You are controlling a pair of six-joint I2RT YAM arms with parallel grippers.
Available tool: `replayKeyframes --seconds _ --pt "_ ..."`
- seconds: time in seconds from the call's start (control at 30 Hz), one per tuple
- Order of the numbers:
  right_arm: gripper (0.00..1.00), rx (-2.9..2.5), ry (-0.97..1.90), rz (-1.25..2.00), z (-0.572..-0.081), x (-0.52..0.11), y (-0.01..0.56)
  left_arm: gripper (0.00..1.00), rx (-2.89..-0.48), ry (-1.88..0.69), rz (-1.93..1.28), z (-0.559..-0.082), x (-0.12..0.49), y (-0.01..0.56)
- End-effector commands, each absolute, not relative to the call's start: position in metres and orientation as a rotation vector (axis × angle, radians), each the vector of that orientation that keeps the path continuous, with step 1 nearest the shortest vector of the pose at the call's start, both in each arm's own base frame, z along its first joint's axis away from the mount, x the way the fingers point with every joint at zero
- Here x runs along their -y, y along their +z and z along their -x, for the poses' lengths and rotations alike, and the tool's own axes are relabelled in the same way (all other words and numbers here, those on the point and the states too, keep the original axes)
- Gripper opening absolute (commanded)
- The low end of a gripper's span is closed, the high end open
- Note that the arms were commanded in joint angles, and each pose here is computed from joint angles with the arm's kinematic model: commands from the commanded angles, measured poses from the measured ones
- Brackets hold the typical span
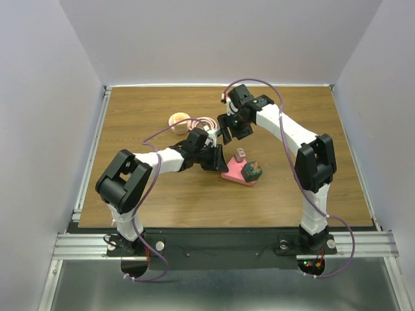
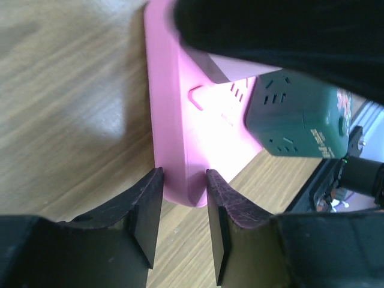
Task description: Insert the plug
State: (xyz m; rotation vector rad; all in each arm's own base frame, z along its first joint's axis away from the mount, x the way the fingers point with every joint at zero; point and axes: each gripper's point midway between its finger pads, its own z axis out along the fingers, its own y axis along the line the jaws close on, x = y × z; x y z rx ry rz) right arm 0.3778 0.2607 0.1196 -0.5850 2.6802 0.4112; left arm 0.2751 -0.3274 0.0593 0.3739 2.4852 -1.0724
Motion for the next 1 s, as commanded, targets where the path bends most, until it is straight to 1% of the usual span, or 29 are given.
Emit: replayKeyframes --seconds 0.0,0.03,0.1,0.13,0.17,0.2,0.3,0.37,0.4,0.43,0.47,0.57,0.63,0.67,0.83,0.97 --pt "0.7 -2.556 0.347 0.522 -0.392 -0.246 0.163 0.24 -2.429 -0.988 -0.365 -0.293 0.32 0.077" --pt "0.72 -2.556 0.321 0.495 -0.393 -0.235 0.165 0.41 -2.414 -0.989 -0.361 -0.295 0.32 0.083" --pt "0.73 -2.553 0.298 0.448 -0.398 -0.219 0.169 0.55 -2.407 -0.961 -0.347 -0.299 0.316 0.088" --pt "0.73 -2.547 0.276 0.425 -0.399 -0.211 0.171 0.65 -2.39 -0.952 -0.342 -0.301 0.314 0.096" --pt "0.73 -2.514 0.267 0.396 -0.401 -0.204 0.18 0.7 -2.367 -0.934 -0.342 -0.308 0.312 0.104" --pt "0.77 -2.493 0.242 0.368 -0.405 -0.194 0.185 0.78 -2.362 -0.911 -0.333 -0.311 0.307 0.11" --pt "0.84 -2.4 0.213 0.303 -0.411 -0.175 0.207 0.88 -2.316 -0.856 -0.329 -0.326 0.299 0.132" --pt "0.9 -2.342 0.194 0.224 -0.419 -0.156 0.223 0.99 -2.284 -0.803 -0.283 -0.34 0.284 0.151" --pt "0.92 -2.31 0.193 0.196 -0.417 -0.148 0.233 0.99 -2.277 -0.781 -0.266 -0.344 0.277 0.157" --pt "0.98 -2.276 0.188 0.158 -0.423 -0.137 0.24 0.99 -2.241 -0.729 -0.223 -0.356 0.261 0.17" --pt "1.0 -2.255 0.184 0.131 -0.424 -0.131 0.244 0.99 -2.211 -0.705 -0.189 -0.365 0.252 0.184" --pt "1.0 -2.16 0.166 0.061 -0.426 -0.112 0.265 0.99 -2.121 -0.584 -0.031 -0.391 0.203 0.219" --pt "1.0 -2.119 0.141 0.024 -0.423 -0.1 0.272 0.99 -2.045 -0.53 0.051 -0.399 0.174 0.246" --pt "1.0 -2.082 0.136 0.005 -0.425 -0.097 0.279 0.99 -2.011 -0.462 0.129 -0.407 0.148 0.254" --pt "1.0 -1.983 0.032 -0.108 -0.425 -0.071 0.291 0.99 -1.853 -0.272 0.291 -0.408 0.078 0.301" --pt "1.0 -1.846 -0.024 -0.236 -0.417 -0.049 0.306 0.99 -1.807 -0.16 0.345 -0.401 0.051 0.32"
